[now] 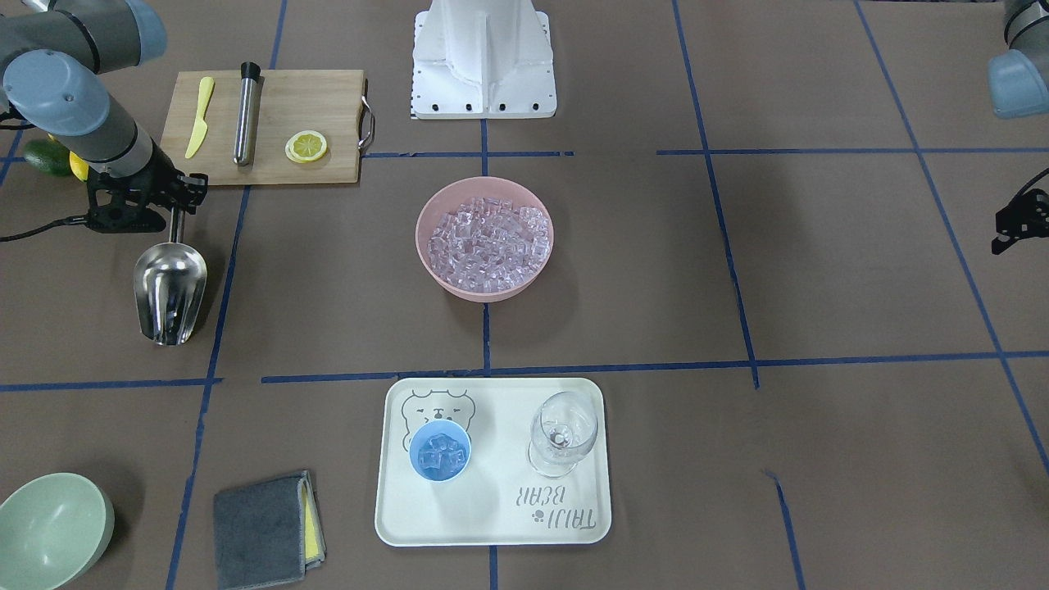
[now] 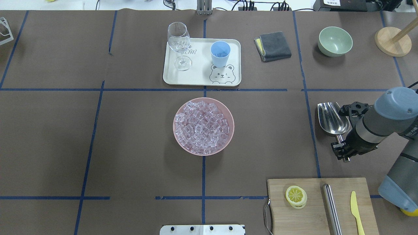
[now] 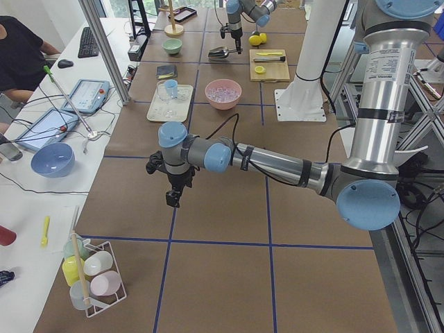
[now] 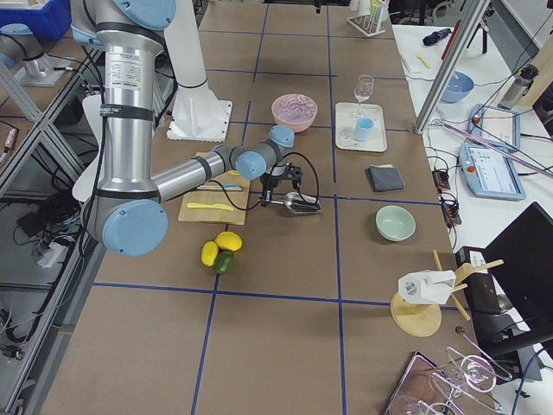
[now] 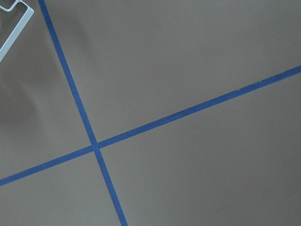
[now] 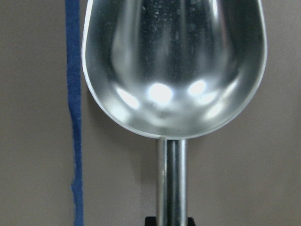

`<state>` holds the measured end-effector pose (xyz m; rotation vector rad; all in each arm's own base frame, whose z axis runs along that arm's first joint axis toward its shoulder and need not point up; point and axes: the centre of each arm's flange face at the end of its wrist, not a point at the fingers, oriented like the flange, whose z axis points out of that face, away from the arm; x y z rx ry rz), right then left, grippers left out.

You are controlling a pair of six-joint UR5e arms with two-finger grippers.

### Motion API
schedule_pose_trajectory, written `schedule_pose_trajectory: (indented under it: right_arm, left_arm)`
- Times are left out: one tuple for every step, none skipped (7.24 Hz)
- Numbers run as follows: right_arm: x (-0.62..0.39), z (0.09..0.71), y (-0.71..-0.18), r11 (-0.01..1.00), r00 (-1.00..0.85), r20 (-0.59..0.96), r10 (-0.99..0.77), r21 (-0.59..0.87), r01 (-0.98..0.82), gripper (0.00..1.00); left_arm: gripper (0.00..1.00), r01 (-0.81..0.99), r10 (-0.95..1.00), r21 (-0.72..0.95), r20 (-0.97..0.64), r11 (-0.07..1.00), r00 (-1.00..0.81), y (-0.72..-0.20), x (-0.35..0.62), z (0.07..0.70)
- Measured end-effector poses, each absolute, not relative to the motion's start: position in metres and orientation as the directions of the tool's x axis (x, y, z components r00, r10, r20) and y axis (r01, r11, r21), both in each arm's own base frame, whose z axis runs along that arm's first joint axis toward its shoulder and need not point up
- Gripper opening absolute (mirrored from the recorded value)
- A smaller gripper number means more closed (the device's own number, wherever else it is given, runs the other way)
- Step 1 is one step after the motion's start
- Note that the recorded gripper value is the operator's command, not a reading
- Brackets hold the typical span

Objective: Put ice in cup with scoop
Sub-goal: 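Lower the scoop onto the table with the right gripper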

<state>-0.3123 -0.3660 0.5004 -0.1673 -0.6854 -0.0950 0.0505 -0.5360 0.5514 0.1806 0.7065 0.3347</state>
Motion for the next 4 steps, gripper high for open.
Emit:
schedule_pose_trajectory:
  right_arm:
    - [-0.3148, 0.4993, -0.3673, 0.982, 0.768, 0.639, -0.035, -0.122, 0.146, 0.35]
    - [-0.3170, 0.4981, -0.3683, 0.981, 0.767, 0.640, -0.034, -0.124, 0.146, 0.37]
    - [-0.3182, 0.4978, -0.3691, 0.982, 0.768, 0.640, -0.029, -0.127, 0.143, 0.37]
    - [-0.3186, 0.4987, -0.3695, 0.981, 0.769, 0.639, -0.026, -0.130, 0.141, 0.37]
  left_arm:
    - [1.00, -0.239, 0.361, 0.274, -0.604, 0.931, 0.710, -0.5360, 0.0505, 0.5513]
    - [1.00, -0.239, 0.361, 0.275, -0.604, 0.931, 0.710, -0.5360, 0.0505, 0.5510]
    - [1.00, -0.240, 0.362, 0.276, -0.604, 0.931, 0.710, -0.5360, 0.0505, 0.5505]
    - [1.00, -0.240, 0.363, 0.277, -0.604, 0.930, 0.710, -0.5360, 0.0505, 0.5501]
